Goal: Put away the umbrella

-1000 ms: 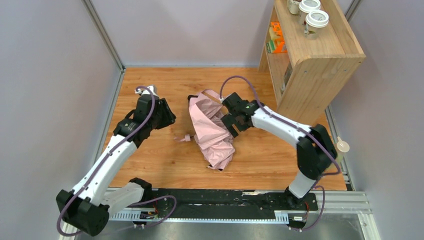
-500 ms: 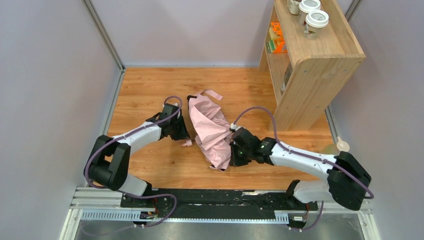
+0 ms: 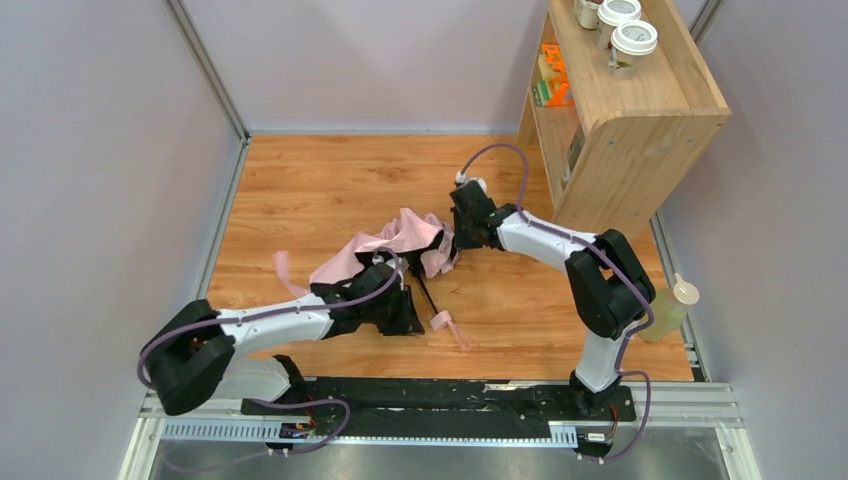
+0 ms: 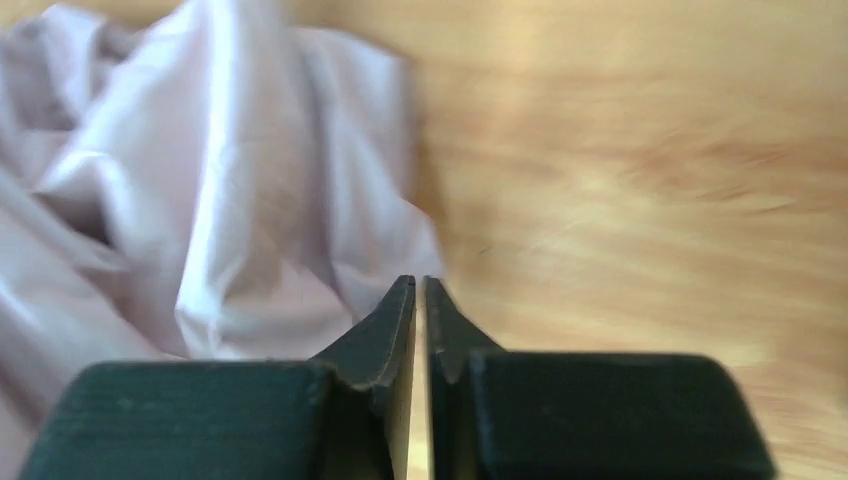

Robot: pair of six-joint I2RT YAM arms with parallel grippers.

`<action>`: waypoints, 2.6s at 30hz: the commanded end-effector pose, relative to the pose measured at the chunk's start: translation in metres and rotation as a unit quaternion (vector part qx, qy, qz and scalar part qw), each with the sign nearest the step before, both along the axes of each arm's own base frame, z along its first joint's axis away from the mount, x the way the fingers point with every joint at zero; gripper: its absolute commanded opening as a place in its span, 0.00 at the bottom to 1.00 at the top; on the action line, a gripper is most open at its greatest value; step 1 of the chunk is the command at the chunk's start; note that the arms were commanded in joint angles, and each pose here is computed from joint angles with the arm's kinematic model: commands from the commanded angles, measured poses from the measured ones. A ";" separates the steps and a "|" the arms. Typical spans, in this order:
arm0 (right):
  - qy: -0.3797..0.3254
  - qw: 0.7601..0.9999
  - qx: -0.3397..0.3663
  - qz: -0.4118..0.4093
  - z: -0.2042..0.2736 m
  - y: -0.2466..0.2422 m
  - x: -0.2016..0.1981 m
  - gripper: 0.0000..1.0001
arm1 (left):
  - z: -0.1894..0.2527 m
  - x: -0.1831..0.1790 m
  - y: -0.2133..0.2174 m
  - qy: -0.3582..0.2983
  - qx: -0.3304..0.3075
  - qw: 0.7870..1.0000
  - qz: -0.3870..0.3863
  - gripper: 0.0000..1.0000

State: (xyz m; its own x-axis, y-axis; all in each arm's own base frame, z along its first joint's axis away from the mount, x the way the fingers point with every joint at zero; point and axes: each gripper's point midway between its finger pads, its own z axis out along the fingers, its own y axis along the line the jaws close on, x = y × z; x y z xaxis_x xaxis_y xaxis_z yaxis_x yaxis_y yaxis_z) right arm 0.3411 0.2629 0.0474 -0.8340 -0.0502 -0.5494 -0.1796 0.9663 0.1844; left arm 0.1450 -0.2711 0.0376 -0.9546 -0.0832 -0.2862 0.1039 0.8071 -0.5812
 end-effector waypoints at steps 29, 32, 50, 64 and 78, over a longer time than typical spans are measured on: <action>-0.033 0.970 0.148 0.191 -0.025 0.083 -0.053 0.39 | 0.271 0.058 0.134 -0.343 0.107 0.921 0.151 0.57; -0.053 0.986 0.091 0.126 -0.043 0.056 -0.042 0.00 | 0.277 0.065 0.131 -0.344 0.109 0.921 0.147 0.57; -0.280 0.941 0.116 0.154 0.152 0.036 -0.036 0.00 | 0.321 0.082 0.046 -0.340 -0.059 0.937 -0.046 0.74; -0.306 0.933 0.125 0.140 0.196 0.038 -0.044 0.00 | 0.285 0.092 0.031 -0.283 -0.030 0.955 -0.083 0.73; -0.323 0.896 0.267 0.149 0.238 0.021 -0.070 0.00 | 0.215 0.076 0.122 -0.292 0.129 0.947 0.024 0.00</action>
State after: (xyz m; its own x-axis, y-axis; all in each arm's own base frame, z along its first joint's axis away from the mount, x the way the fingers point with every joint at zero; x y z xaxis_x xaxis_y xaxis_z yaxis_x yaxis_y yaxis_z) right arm 0.2765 0.2731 0.2330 -0.3938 0.0247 -0.9189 -0.5635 0.7833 0.2625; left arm 0.2183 -0.1801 0.2617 -0.6573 0.0340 -0.7528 0.3957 0.8657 -0.3064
